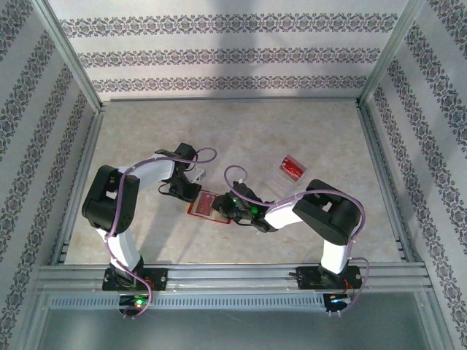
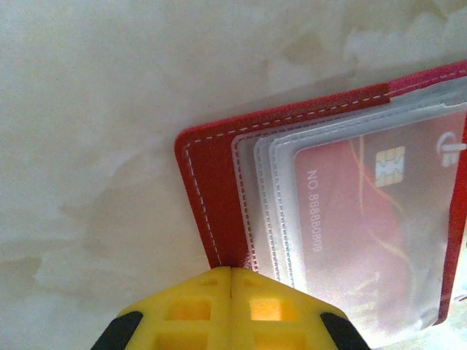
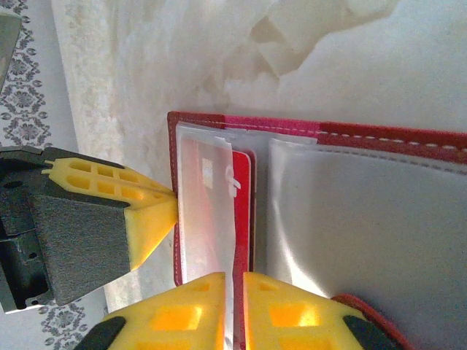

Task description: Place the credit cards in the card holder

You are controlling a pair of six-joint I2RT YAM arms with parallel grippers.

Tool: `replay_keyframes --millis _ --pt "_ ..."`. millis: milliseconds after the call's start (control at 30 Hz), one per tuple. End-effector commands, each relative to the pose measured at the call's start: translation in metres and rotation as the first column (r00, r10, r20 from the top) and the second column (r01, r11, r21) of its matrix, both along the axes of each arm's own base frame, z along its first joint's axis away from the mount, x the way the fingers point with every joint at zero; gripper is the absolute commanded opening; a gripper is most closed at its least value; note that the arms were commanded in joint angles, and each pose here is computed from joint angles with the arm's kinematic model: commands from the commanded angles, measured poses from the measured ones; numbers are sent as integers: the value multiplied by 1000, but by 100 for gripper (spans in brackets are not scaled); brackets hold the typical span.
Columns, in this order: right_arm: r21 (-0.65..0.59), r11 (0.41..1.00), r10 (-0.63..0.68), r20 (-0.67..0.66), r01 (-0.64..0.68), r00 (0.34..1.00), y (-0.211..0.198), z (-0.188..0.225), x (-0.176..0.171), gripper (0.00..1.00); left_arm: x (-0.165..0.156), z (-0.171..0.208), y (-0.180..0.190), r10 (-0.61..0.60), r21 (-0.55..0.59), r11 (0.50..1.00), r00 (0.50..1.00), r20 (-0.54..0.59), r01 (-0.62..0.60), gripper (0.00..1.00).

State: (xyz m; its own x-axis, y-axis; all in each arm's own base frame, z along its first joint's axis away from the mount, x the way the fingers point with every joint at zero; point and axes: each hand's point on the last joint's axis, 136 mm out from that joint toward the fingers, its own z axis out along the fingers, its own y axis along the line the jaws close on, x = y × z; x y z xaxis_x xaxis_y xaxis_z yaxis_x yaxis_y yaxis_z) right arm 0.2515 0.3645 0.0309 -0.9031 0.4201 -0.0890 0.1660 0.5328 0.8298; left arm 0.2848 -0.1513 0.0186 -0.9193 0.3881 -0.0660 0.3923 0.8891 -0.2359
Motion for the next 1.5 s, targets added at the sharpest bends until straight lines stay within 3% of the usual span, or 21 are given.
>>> replay_keyframes --millis 0,500,800,1067,1233,1467 --pt "-26 999 26 20 -26 999 2 2 -4 20 -4 -5 -8 -15 -5 1000 1000 -8 15 0" --pt "-67 997 39 103 -32 994 -10 36 -2 29 2 4 -5 -5 4 1000 999 32 5 0" --pt "-268 962 87 117 -53 989 -48 49 -11 35 16 50 -13 -3 -38 999 993 115 8 32" --pt "-307 948 106 35 -90 994 -56 37 -19 36 6 72 -40 25 -185 983 996 89 -8 39" --pt "-293 947 138 -4 -133 990 -43 31 -26 34 -7 62 -55 -34 -168 985 996 78 47 44" --pt "-256 952 168 -21 -168 986 -27 23 -28 34 -23 50 -78 -96 -170 980 995 25 99 45"
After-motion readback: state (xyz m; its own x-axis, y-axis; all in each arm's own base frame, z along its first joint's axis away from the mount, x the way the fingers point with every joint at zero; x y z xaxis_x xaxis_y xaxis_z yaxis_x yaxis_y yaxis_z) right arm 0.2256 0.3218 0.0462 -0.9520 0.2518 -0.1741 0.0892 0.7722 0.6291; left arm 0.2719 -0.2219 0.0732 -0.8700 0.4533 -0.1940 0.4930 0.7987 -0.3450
